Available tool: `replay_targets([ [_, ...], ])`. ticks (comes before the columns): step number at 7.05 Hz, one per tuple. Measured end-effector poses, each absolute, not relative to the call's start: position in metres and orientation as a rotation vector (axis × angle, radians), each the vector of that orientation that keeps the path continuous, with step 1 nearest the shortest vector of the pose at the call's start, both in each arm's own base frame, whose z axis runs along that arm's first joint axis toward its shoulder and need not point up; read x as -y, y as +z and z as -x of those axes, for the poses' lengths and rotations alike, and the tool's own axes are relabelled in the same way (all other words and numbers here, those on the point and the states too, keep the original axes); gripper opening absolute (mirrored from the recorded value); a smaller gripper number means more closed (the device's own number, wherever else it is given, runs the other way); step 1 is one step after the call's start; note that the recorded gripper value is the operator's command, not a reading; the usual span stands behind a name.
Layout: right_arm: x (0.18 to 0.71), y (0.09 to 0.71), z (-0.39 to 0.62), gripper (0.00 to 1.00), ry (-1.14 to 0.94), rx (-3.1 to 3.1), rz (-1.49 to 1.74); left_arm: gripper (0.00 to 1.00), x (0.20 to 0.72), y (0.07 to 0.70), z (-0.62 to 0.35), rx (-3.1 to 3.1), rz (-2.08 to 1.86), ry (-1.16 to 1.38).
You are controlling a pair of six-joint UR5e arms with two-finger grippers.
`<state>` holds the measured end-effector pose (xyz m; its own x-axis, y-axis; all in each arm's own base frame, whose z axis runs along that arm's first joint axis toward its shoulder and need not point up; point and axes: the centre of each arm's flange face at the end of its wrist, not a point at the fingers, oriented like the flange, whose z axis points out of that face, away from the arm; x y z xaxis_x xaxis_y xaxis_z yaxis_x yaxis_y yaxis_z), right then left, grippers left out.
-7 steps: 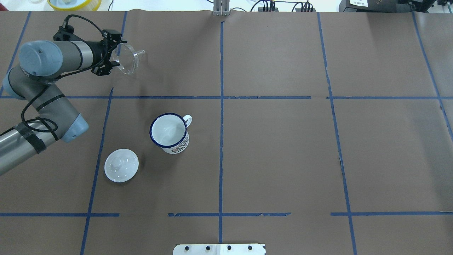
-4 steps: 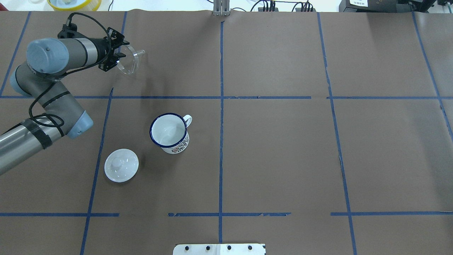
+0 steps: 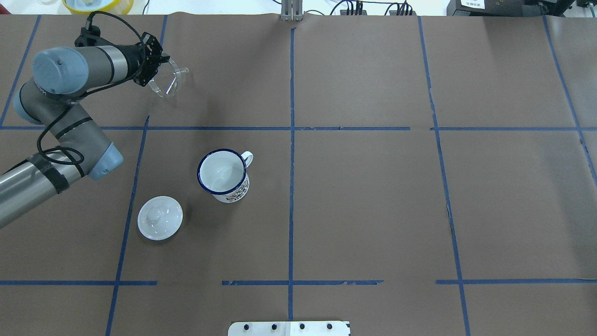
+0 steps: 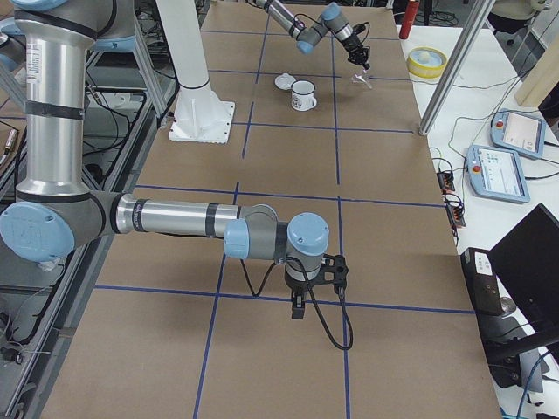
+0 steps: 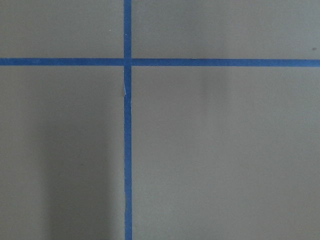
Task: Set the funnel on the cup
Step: 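Lift the glass funnel and carry it toward the mug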
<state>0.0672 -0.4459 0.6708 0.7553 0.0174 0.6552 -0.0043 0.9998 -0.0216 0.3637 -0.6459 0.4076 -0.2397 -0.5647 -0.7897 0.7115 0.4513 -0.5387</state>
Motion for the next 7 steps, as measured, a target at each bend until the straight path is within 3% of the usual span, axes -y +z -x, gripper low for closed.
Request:
replay_targets([
  [3,0.446,0.671,-0.067,1.00,0.012,0.715,0.019,0.00,0.640,0.317,-0.316,-1.497,-0.181,-1.122],
  [7,0.446,0.671,-0.067,1.00,0.012,0.715,0.019,0.00,0.557,0.168,-0.273,-1.137,-0.122,-0.782],
])
